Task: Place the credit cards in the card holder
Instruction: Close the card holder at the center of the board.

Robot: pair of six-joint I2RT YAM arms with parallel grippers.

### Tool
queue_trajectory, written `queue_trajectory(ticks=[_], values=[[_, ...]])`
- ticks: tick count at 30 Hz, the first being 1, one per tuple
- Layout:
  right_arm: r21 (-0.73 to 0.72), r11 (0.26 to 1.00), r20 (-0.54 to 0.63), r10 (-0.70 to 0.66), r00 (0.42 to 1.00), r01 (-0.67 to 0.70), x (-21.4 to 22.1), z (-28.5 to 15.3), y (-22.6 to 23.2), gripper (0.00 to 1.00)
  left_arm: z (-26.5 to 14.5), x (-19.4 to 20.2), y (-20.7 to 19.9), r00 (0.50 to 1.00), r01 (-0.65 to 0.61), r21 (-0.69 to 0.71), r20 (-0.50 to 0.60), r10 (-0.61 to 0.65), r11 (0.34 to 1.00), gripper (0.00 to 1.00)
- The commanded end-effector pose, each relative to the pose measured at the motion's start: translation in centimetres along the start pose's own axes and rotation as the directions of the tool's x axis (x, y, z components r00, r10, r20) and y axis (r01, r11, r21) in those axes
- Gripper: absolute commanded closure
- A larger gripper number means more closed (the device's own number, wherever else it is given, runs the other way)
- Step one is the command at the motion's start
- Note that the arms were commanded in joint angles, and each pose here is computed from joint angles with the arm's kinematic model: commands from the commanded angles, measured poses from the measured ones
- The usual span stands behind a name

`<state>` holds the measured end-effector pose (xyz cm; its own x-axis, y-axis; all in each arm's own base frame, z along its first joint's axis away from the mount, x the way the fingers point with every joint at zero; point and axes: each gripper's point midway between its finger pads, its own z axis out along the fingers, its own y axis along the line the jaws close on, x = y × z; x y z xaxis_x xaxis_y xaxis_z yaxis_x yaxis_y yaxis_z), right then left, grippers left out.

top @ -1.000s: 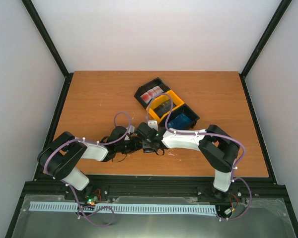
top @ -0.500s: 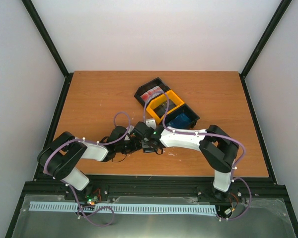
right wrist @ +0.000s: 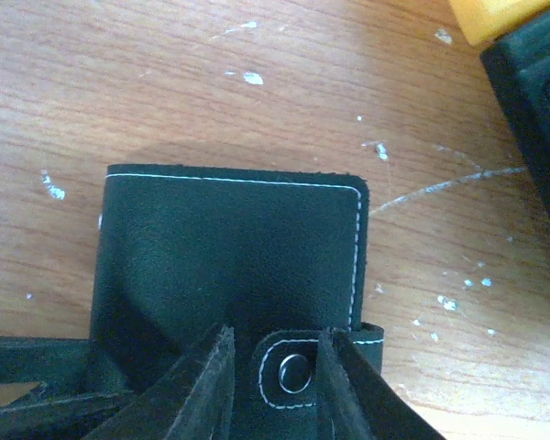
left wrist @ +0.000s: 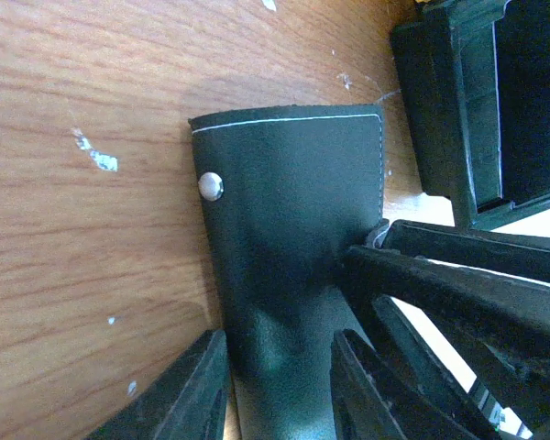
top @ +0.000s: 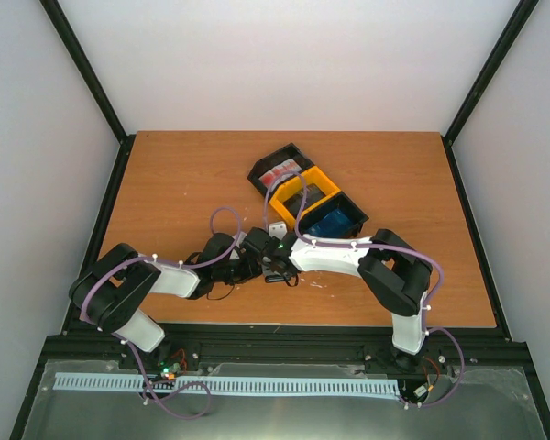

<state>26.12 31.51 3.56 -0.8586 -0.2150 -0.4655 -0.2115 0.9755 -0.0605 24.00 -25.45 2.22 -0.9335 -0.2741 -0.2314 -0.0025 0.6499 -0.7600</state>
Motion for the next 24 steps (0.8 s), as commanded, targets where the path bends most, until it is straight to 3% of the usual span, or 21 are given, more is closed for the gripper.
queue_trajectory(ticks=[1,15,24], values=[[0.059,0.998,0.01,0.012,1.0,-0.013,0.1,0.0,-0.8,0.75,-0.5,3.6,7.1,0.99,0.09,-0.256,-0.079,-0.114,0.963,0.66],[0.027,0.997,0.058,0.067,0.996,-0.069,-0.8,-1.2,-0.9,0.97,-0.5,3.6,7.2,0.99,0.089,-0.255,-0.081,-0.113,0.963,0.66],[0.014,0.995,0.069,0.096,0.993,-0.098,-0.9,-1.6,-1.0,0.97,-0.5,3.7,7.2,0.99,0.09,-0.253,-0.082,-0.114,0.963,0.66]])
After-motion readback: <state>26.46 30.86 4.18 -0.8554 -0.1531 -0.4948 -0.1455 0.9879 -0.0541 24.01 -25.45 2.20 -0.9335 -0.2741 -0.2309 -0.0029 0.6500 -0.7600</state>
